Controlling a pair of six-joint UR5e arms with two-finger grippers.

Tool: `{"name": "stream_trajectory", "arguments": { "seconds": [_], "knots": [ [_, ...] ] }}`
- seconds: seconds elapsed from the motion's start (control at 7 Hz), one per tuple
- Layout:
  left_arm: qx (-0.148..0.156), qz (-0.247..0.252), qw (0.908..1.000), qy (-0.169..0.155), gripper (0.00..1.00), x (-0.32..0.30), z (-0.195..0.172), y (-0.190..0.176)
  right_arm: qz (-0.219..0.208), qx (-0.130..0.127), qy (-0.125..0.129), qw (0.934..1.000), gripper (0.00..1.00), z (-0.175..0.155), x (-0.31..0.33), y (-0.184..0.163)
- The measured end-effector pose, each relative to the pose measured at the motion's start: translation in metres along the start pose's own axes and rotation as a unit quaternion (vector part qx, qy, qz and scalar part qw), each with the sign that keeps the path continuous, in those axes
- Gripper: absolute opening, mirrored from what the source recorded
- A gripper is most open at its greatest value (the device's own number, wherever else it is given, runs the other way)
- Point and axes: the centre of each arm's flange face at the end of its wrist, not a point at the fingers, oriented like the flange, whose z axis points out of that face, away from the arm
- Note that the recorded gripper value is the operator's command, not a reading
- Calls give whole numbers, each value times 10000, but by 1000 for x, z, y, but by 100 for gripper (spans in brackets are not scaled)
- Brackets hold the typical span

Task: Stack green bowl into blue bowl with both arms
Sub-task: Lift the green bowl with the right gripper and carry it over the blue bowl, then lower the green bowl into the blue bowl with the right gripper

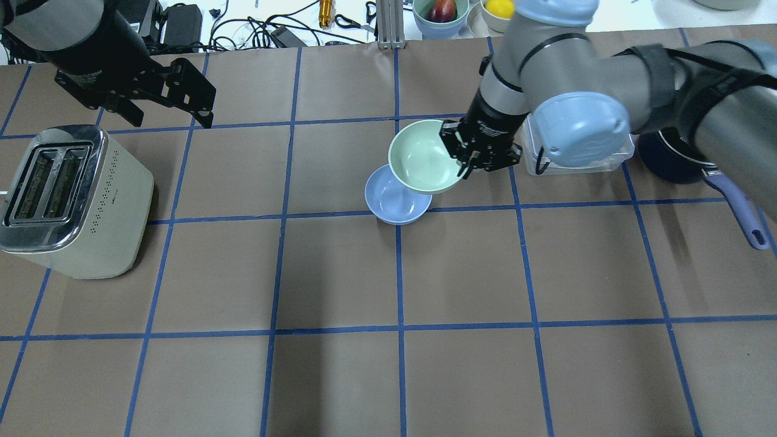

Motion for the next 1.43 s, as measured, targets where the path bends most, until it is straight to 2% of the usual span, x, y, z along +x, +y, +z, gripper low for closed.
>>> {"name": "stream_trajectory", "arguments": {
  "seconds": [0.29,0.71,1.0,1.43],
  "knots": [
    [0,-7,10000,3,100,0,0,0,-117,-48,11,9999,0,42,-37,4],
    [-12,-15,10000,2,100,0,1,-1,-128,-120,42,9998,0,57,-20,-14],
    [-13,-17,10000,2,100,0,1,-1,-73,-310,128,9994,0,79,-6,-10],
    [-14,-29,10000,2,100,0,2,-1,-86,-302,103,9995,0,90,-3,-7]
  ]
}}
